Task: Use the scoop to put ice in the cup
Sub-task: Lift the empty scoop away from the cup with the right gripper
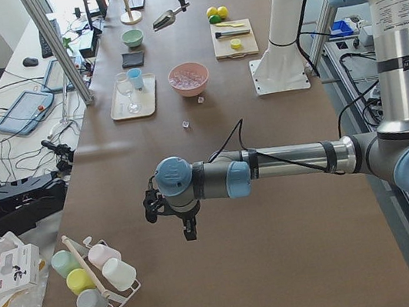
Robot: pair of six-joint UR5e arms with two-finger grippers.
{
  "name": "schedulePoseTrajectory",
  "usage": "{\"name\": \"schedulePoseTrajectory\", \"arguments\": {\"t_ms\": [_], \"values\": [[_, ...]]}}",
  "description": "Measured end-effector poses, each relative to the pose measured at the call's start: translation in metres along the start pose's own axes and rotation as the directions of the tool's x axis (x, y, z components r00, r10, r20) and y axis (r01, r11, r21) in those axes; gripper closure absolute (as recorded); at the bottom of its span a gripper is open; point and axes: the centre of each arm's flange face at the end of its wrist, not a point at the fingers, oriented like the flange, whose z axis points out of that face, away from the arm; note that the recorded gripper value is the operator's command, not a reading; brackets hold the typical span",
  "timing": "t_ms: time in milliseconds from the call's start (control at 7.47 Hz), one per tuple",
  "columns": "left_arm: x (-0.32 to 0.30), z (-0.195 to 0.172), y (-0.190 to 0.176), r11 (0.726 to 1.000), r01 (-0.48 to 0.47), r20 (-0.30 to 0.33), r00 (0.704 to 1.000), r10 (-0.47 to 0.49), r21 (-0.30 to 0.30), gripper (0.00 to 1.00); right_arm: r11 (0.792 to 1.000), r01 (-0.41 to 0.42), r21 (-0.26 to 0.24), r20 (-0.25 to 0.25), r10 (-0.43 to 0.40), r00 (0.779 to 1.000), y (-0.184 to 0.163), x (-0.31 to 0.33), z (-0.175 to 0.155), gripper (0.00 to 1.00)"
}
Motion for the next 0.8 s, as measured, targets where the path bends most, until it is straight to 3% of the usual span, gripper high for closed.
{"name": "schedulePoseTrajectory", "arguments": {"t_ms": [134, 401, 669, 803], "values": [[-0.006, 0.005, -0.001, 1.0, 0.013, -0.002, 1.0, -0.013, -0.01, 0.02, 0.993, -0.112, 0.042, 0.024, 0.111, 0.994, 0.01, 0.001, 0.008, 1.0], [-0.012, 0.012, -0.001, 0.999, 0.033, -0.039, 0.999, -0.034, -0.026, 0.02, 0.976, -0.193, 0.097, 0.031, 0.191, 0.981, 0.035, -0.003, 0.028, 1.0], [-0.018, 0.017, -0.003, 0.998, 0.05, -0.078, 0.996, -0.053, -0.039, 0.02, 0.976, -0.164, 0.141, -0.013, 0.167, 0.986, 0.066, -0.009, 0.054, 1.0], [-0.016, 0.016, -0.008, 0.998, 0.046, -0.081, 0.996, -0.049, -0.036, 0.02, 0.976, -0.143, 0.164, -0.012, 0.147, 0.989, 0.079, -0.007, 0.073, 1.0]]}}
